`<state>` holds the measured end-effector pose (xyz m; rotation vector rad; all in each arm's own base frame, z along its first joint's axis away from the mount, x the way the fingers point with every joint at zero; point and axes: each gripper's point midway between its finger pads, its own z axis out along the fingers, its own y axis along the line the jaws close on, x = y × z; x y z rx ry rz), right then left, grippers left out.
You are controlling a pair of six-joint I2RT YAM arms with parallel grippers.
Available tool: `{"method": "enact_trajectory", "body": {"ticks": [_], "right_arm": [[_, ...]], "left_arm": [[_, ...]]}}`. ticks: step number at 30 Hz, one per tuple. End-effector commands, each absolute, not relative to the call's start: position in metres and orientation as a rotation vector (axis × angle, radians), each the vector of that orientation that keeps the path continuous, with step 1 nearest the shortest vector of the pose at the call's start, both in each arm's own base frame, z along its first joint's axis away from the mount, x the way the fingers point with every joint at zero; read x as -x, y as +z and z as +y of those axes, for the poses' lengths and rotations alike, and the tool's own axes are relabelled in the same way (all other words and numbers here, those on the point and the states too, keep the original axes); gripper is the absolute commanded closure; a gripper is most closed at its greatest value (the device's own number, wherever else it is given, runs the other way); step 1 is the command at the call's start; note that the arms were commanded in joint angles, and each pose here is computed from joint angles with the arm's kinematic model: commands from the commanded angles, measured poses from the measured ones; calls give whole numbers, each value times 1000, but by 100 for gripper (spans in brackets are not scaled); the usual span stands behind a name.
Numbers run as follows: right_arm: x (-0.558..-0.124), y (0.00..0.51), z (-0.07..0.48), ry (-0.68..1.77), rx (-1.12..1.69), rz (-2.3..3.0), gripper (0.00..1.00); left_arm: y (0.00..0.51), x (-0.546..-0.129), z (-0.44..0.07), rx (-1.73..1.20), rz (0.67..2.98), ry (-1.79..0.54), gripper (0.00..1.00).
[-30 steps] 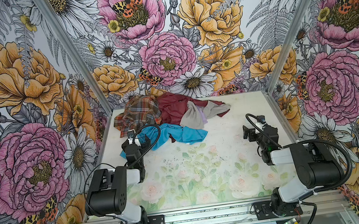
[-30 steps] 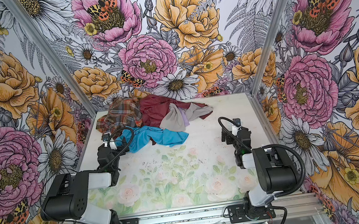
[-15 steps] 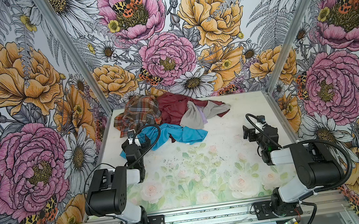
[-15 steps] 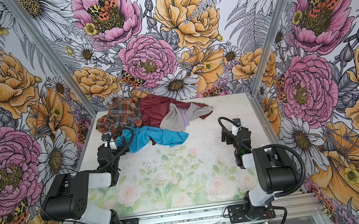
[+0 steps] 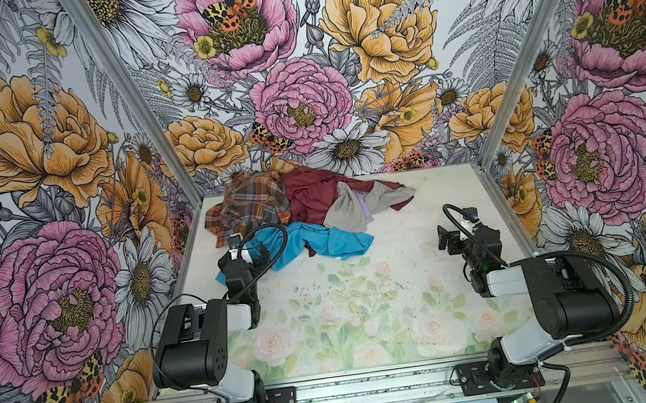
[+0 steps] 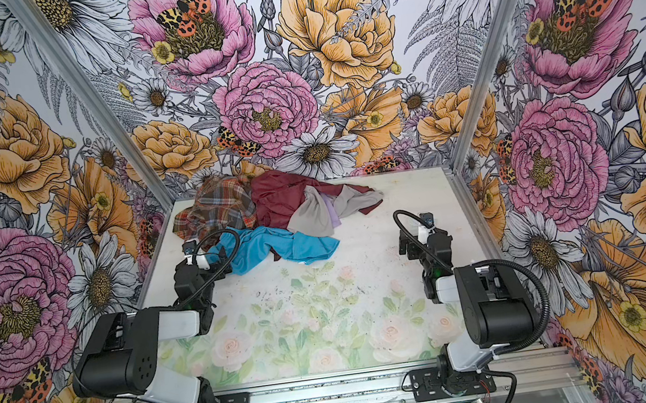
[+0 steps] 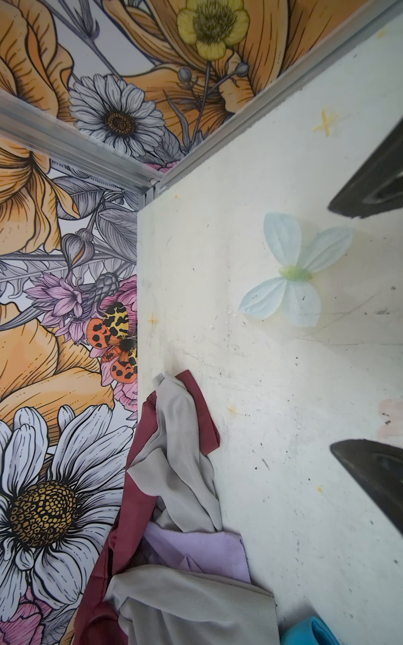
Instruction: Pick out a specific cloth from the pile
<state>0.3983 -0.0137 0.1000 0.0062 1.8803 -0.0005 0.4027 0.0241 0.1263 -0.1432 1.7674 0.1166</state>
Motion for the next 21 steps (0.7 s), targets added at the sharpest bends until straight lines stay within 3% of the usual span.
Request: {"method": "enact_trajectory", "body": {"ticks": [1, 21], "right_arm": [[-404, 112, -13, -12, -12, 1848, 0], [-382, 124, -6, -92, 3, 1730, 0]], "left_arm": [[129, -406, 23, 155, 1759, 96, 1], [134, -394, 21, 181, 1719, 209, 1]]}}
